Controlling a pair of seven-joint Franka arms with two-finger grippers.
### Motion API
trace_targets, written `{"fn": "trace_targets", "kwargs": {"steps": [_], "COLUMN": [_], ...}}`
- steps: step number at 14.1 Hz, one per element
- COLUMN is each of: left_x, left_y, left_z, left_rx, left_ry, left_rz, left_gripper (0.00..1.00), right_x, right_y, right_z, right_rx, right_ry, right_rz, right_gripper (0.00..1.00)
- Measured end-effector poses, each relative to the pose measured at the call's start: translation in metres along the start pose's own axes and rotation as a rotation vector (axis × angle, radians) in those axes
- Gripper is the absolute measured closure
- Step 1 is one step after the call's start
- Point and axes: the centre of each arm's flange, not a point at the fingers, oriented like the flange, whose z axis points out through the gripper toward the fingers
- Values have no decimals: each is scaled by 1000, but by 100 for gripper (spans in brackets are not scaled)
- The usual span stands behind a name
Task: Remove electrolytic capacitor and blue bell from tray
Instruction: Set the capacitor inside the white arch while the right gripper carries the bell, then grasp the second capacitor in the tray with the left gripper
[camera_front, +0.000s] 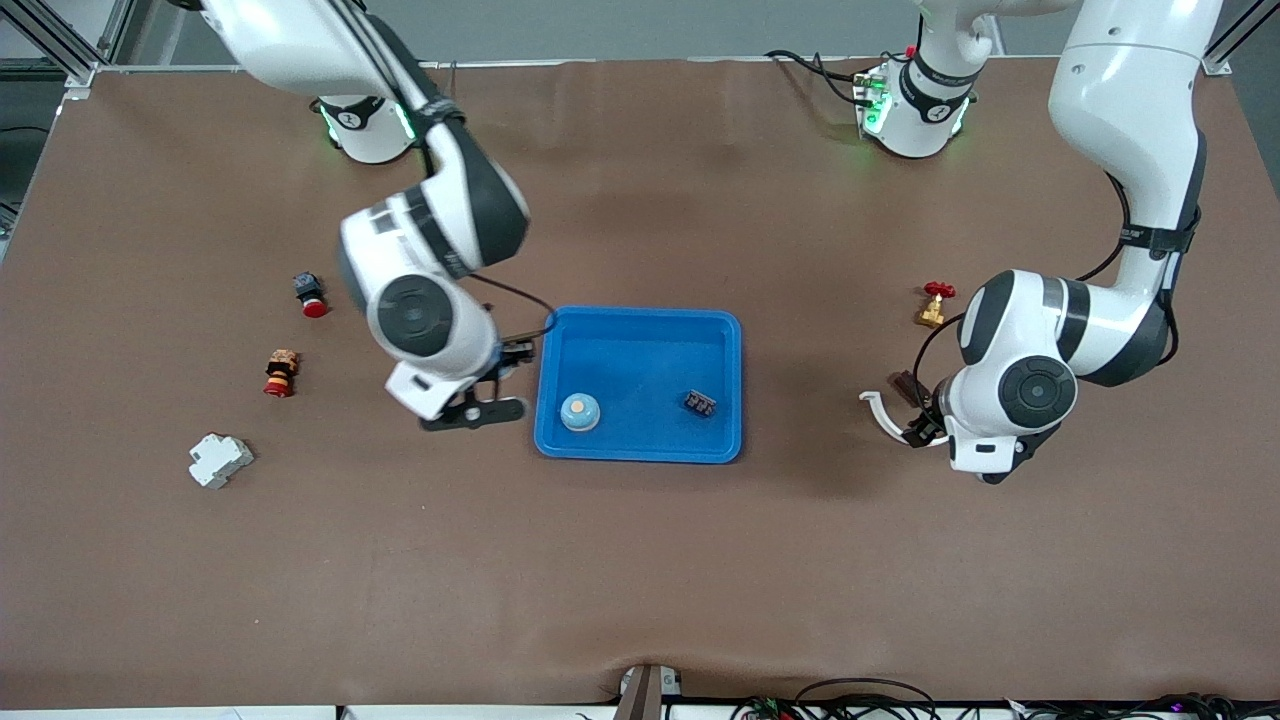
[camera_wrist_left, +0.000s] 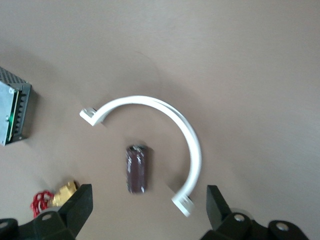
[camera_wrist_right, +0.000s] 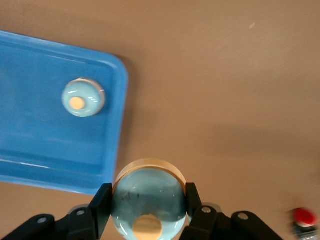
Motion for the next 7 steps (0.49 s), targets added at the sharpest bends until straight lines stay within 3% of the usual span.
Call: {"fn": "trace_targets", "kwargs": {"steps": [6, 7], "left_x": [-93, -107], "left_y": [76, 90], "left_z": [-18, -15], "left_rx": [-76, -98], "left_ry": [-9, -4], "left_rz": [-112, -137], "left_gripper": [0, 7], "right_x": [6, 6], "right_y": [122, 137], "right_z": [-15, -13], "right_rx": [39, 37], "right_ry": [-9, -13], "right_rz": [-203, -224], "right_gripper": [37, 37]}}
